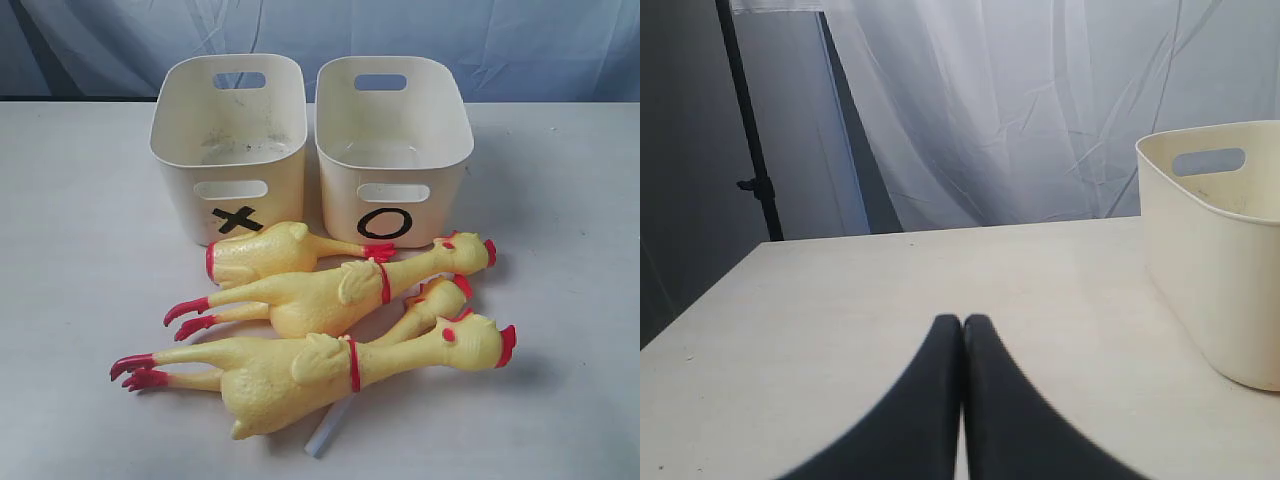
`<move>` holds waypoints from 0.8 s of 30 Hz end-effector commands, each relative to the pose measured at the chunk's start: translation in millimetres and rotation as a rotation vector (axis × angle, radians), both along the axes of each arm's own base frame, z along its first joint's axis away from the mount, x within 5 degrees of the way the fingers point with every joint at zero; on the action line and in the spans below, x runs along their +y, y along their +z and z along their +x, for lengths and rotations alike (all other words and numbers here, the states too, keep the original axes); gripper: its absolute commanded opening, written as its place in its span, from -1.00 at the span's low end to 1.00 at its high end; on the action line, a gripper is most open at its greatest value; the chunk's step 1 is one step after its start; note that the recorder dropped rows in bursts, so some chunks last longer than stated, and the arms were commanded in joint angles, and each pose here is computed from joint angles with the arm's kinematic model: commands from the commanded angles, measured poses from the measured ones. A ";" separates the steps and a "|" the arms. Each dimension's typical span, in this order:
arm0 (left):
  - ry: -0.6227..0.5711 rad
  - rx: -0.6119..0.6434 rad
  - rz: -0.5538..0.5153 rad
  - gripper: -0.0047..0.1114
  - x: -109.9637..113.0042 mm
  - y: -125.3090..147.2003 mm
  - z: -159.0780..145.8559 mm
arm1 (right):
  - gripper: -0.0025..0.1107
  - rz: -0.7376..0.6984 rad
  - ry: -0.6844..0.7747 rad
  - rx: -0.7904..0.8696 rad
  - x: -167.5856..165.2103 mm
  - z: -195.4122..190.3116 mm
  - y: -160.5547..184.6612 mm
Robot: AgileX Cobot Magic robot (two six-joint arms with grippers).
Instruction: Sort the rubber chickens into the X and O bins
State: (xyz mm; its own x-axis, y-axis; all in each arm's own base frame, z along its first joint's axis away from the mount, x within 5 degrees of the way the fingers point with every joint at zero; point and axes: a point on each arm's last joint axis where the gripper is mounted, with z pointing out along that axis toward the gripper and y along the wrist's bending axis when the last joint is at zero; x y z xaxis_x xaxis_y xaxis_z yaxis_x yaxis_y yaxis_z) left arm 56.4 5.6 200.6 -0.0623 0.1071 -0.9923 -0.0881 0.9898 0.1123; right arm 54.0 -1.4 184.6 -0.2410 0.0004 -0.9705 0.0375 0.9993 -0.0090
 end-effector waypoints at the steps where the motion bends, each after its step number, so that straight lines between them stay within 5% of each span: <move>1: -0.011 -0.007 -0.016 -0.92 -0.7 0.4 -0.2 | -0.97 -0.003 0.002 -0.012 0.1 0.0 -0.1; 10: -0.011 -0.007 -0.016 -0.92 -0.7 0.4 -0.2 | -0.97 -0.003 0.002 -0.008 0.1 -0.1 -0.5; 15: -0.011 -0.007 -0.016 -0.92 -0.7 0.4 -0.2 | -0.97 -0.230 0.003 -0.108 -3.6 1.6 9.7; 19: -0.011 -0.007 -0.016 -0.92 -0.7 0.4 -0.2 | -0.97 -0.239 -0.003 -0.458 -0.5 0.1 41.1; 24: -0.011 -0.007 -0.016 -0.92 -0.7 0.4 -0.2 | -0.97 -0.266 -0.009 -1.209 7.3 -37.1 95.8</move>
State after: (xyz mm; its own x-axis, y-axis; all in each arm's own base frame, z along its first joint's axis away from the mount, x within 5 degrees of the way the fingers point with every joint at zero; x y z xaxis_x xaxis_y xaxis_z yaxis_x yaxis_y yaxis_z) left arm 56.4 5.6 200.6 -0.0623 0.1071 -0.9923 -0.0881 0.9898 0.1123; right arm 43.0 1.0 254.0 0.5129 -0.2338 -0.8260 0.1332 0.9722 -0.1924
